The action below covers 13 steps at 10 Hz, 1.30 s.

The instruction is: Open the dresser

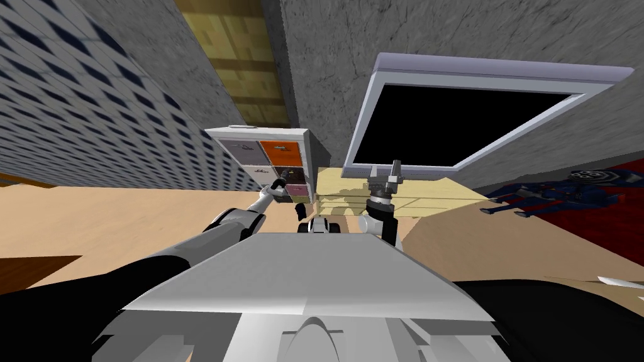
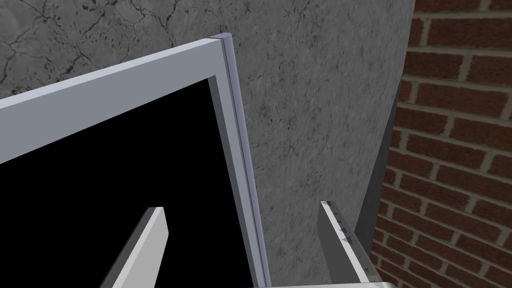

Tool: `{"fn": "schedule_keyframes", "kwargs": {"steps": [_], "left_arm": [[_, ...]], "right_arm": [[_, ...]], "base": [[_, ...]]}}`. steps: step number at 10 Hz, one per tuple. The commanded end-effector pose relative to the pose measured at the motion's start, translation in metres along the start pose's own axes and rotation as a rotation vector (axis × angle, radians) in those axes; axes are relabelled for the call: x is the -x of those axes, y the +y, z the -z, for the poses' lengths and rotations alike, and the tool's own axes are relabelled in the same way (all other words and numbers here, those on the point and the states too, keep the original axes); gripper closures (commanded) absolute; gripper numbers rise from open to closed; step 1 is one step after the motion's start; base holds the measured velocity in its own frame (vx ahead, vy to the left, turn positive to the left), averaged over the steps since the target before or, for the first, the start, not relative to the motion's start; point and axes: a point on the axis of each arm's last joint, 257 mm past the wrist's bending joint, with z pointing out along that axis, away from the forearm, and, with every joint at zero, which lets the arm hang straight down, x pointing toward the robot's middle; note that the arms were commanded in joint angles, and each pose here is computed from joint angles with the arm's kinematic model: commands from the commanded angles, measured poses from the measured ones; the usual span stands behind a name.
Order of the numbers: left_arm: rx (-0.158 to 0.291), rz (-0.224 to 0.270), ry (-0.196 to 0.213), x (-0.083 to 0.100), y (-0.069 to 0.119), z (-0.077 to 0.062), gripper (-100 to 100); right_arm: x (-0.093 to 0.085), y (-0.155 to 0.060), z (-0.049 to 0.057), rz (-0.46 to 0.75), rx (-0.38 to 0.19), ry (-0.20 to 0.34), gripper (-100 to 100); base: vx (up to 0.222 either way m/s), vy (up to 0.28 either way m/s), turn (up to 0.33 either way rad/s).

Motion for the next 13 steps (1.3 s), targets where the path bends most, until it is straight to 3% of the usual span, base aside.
{"fn": "schedule_keyframes", "kwargs": {"steps": [1, 3, 7, 8, 9, 10, 11, 12, 13], "left_arm": [[0.001, 0.002, -0.004, 0.002, -0.001, -0.001, 100], [0.012, 0.003, 0.003, -0.002, 0.004, 0.001, 100], [-0.005, 0.002, 0.011, -0.003, -0.006, -0.002, 100], [0.010, 0.003, 0.009, -0.003, 0.001, 0.000, 100], [0.020, 0.024, -0.033, 0.024, 0.013, 0.013, 100], [0.031, 0.024, -0.034, 0.024, 0.021, 0.017, 100], [0.027, 0.040, -0.076, 0.052, 0.022, 0.025, 100], [0.038, 0.040, -0.076, 0.052, 0.033, 0.032, 100], [0.029, 0.053, -0.115, 0.079, 0.033, 0.043, 100]], "right_arm": [[0.000, 0.000, 0.000, 0.000, 0.000, 0.000, 0], [0.000, 0.000, 0.000, 0.000, 0.000, 0.000, 0], [0.000, 0.000, 0.000, 0.000, 0.000, 0.000, 0], [0.000, 0.000, 0.000, 0.000, 0.000, 0.000, 0], [0.000, 0.000, 0.000, 0.000, 0.000, 0.000, 0], [0.000, 0.000, 0.000, 0.000, 0.000, 0.000, 0], [0.000, 0.000, 0.000, 0.000, 0.000, 0.000, 0], [0.000, 0.000, 0.000, 0.000, 0.000, 0.000, 0], [0.000, 0.000, 0.000, 0.000, 0.000, 0.000, 0]], "base": [[0.092, 0.002, -0.034], [-0.040, 0.000, 0.037], [-0.186, -0.008, 0.024], [-0.087, 0.000, 0.009], [-0.055, -0.031, -0.466], [-0.050, -0.040, -0.001], [-0.065, -0.044, -0.230], [-0.045, -0.021, -0.156], [-0.053, -0.023, -0.244]]}}
